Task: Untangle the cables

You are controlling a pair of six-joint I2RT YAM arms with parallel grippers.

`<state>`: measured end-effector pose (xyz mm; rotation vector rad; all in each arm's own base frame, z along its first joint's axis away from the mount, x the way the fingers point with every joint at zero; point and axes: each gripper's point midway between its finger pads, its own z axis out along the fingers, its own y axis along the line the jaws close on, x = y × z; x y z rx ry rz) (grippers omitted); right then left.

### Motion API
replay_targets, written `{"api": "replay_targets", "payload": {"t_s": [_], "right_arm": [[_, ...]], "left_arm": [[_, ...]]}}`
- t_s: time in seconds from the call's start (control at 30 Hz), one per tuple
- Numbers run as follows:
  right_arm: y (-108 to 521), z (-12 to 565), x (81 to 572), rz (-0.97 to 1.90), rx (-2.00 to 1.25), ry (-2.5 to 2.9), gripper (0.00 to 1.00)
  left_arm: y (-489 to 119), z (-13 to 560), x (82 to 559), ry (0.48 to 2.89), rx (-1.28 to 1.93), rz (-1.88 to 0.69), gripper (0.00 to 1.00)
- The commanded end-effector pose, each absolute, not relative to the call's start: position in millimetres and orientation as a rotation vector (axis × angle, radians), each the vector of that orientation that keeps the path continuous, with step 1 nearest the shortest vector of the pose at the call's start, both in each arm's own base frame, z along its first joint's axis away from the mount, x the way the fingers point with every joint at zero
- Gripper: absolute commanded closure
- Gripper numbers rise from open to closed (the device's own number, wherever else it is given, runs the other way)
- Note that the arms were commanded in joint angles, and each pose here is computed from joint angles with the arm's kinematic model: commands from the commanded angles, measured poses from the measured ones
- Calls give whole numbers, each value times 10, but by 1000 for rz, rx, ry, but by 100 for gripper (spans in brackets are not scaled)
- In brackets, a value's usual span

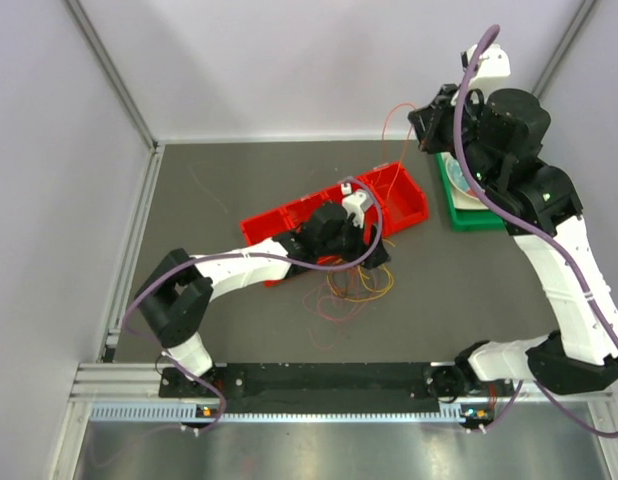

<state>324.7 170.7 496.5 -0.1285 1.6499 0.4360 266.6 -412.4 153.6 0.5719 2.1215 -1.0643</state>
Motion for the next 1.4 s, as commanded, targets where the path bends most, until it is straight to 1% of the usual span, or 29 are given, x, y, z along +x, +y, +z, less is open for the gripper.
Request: {"api": "replay_targets", "payload": {"t_s": [0.0, 0.07, 0.43, 0.47, 0.5, 0.53, 0.57, 0.67, 0.83, 0.87, 0.93, 0.97, 1.23, 1.37], "right_arm": [[1620, 5140, 3122, 462, -98, 1591, 100], [1608, 5122, 3111, 458, -95, 1594, 100], [1595, 5120, 3053, 481, -86, 1581, 100], [1593, 5095, 3064, 476, -85, 1588, 100], [1597, 5100, 3056, 480, -86, 1587, 100], [1589, 5090, 3061, 476, -82, 1590, 100], [1594, 5081, 3064, 476, -82, 1592, 100], [1576, 5037, 3082, 462, -76, 1602, 100], [1515, 4867, 3179, 401, -54, 1637, 100], [1477, 4817, 3216, 381, -41, 1649, 100], [1426, 4695, 3269, 355, -16, 1677, 100], [1358, 4641, 3308, 339, 7, 1688, 100], [1374, 4213, 3440, 373, 53, 1778, 100], [1401, 4224, 3437, 392, 53, 1776, 100]], "left_arm": [[-4178, 1921, 3079, 1957, 459, -994, 29], [-4164, 1941, 3124, 1945, 447, -967, 30], [-4261, 1967, 3267, 1883, 452, -913, 32], [-4268, 1970, 3283, 1874, 457, -907, 51], [-4287, 1972, 3302, 1870, 460, -905, 66], [-4299, 1971, 3298, 1873, 465, -904, 78], [-4296, 1981, 3306, 1873, 471, -895, 100], [-4256, 2007, 3290, 1878, 479, -880, 100], [-3994, 2286, 3294, 1843, 473, -773, 100], [-3937, 2478, 3292, 1811, 466, -765, 100], [-3814, 2594, 3291, 1802, 473, -713, 100], [-3757, 2769, 3271, 1770, 465, -718, 100], [-3413, 3329, 3381, 1721, 421, -677, 100], [-3224, 3808, 3467, 1662, 386, -646, 100]]}}
